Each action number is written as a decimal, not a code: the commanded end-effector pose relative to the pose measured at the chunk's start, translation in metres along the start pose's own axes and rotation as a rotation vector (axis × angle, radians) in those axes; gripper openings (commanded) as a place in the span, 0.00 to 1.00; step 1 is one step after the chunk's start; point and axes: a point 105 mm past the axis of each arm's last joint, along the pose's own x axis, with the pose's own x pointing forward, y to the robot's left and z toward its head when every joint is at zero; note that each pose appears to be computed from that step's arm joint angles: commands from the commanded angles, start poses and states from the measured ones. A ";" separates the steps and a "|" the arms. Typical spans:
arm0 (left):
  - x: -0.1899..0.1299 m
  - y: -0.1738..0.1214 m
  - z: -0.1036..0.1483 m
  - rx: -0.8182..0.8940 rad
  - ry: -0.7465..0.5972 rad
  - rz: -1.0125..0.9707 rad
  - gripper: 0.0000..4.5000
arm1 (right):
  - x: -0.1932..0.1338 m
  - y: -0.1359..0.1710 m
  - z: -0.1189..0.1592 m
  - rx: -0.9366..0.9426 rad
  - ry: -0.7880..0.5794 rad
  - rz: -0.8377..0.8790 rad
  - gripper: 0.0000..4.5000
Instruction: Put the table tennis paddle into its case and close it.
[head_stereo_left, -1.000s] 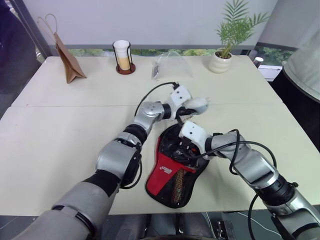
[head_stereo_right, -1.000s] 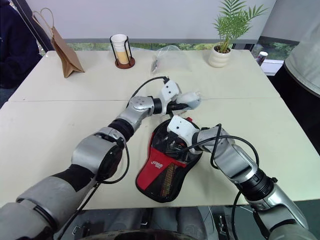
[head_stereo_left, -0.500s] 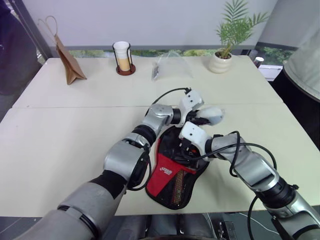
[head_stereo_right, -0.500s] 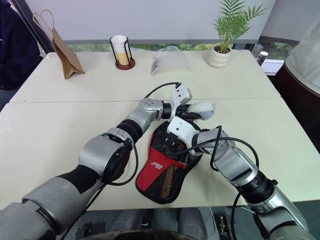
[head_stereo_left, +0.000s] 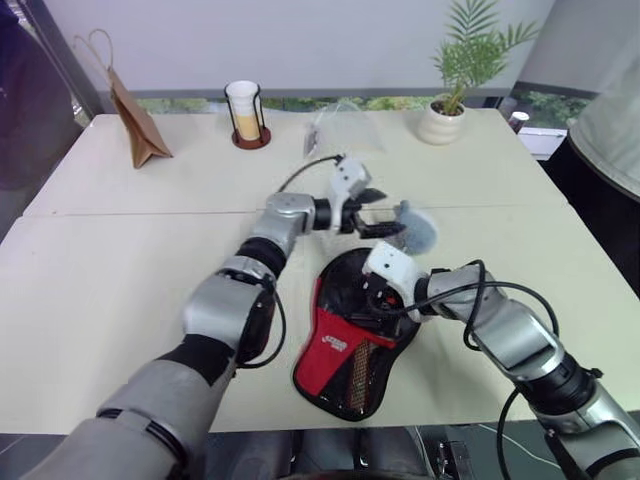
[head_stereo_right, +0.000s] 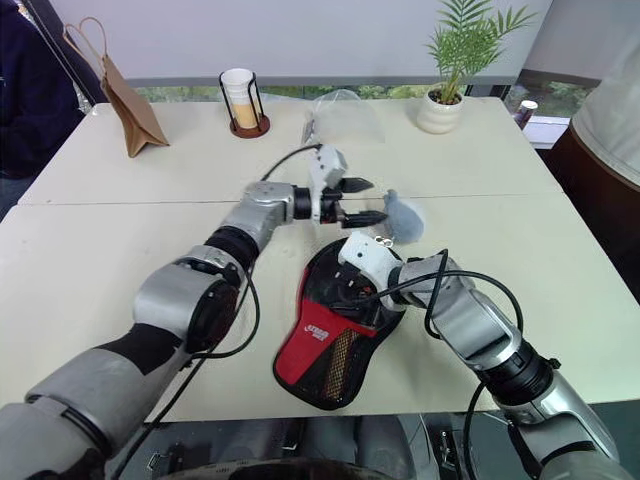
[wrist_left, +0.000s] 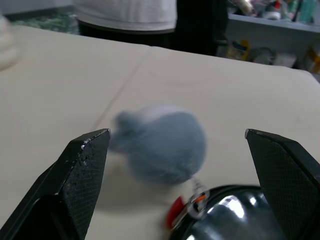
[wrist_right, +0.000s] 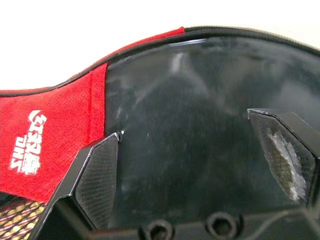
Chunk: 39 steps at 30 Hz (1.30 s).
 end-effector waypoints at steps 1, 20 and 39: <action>-0.027 0.007 0.016 0.108 -0.035 -0.031 0.99 | -0.021 -0.008 -0.006 0.075 0.028 -0.033 1.00; -0.117 -0.085 -0.059 0.216 0.255 -0.321 0.99 | -0.089 -0.052 -0.064 0.078 0.163 -0.279 1.00; -0.133 -0.141 -0.098 0.166 0.409 -0.441 0.99 | -0.045 -0.056 -0.054 0.125 0.063 -0.240 1.00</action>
